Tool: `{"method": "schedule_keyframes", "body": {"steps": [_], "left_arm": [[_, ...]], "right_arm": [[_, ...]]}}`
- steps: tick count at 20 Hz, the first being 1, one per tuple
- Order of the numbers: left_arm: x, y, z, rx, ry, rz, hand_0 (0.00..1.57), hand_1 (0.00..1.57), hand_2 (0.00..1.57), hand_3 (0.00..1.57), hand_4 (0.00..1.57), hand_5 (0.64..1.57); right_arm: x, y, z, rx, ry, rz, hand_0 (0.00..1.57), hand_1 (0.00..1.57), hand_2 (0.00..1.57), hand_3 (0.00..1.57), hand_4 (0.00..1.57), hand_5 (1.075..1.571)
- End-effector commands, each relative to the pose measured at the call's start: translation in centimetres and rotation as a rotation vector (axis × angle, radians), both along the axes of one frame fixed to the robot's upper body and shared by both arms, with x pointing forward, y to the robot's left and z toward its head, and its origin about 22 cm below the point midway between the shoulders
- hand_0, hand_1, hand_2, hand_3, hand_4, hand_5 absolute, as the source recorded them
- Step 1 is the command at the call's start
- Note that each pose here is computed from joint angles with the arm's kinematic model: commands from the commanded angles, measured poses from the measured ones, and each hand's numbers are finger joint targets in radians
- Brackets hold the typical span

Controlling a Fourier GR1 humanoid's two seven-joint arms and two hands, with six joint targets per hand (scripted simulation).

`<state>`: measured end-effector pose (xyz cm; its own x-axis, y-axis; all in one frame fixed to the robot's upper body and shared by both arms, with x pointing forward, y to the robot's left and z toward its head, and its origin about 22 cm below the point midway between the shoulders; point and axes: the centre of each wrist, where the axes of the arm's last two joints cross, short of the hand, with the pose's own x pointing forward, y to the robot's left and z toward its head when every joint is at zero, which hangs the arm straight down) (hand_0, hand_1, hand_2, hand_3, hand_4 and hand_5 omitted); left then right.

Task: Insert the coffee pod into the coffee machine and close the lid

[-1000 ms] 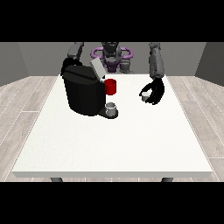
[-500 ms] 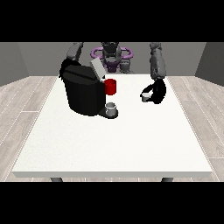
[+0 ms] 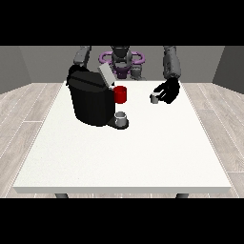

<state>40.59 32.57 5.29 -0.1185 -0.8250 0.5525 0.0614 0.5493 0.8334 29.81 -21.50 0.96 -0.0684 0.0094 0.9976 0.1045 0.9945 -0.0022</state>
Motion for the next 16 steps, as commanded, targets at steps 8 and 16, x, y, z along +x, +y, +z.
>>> {"method": "schedule_keyframes", "body": {"steps": [8,16], "left_arm": [[2.9,-1.2,8.2,0.005,-0.072,-0.101,1.27,1.27,1.34,1.29,0.55,1.571],[3.9,-3.2,11.0,0.004,-0.073,-0.076,1.26,1.26,1.33,1.28,0.54,1.571]], "right_arm": [[0.9,-0.2,-0.4,0.009,-0.017,0.010,0.00,0.00,0.00,0.00,0.48,1.571],[1.0,-0.5,0.2,-0.006,0.014,0.052,0.00,0.00,0.00,0.00,0.49,1.571]]}}
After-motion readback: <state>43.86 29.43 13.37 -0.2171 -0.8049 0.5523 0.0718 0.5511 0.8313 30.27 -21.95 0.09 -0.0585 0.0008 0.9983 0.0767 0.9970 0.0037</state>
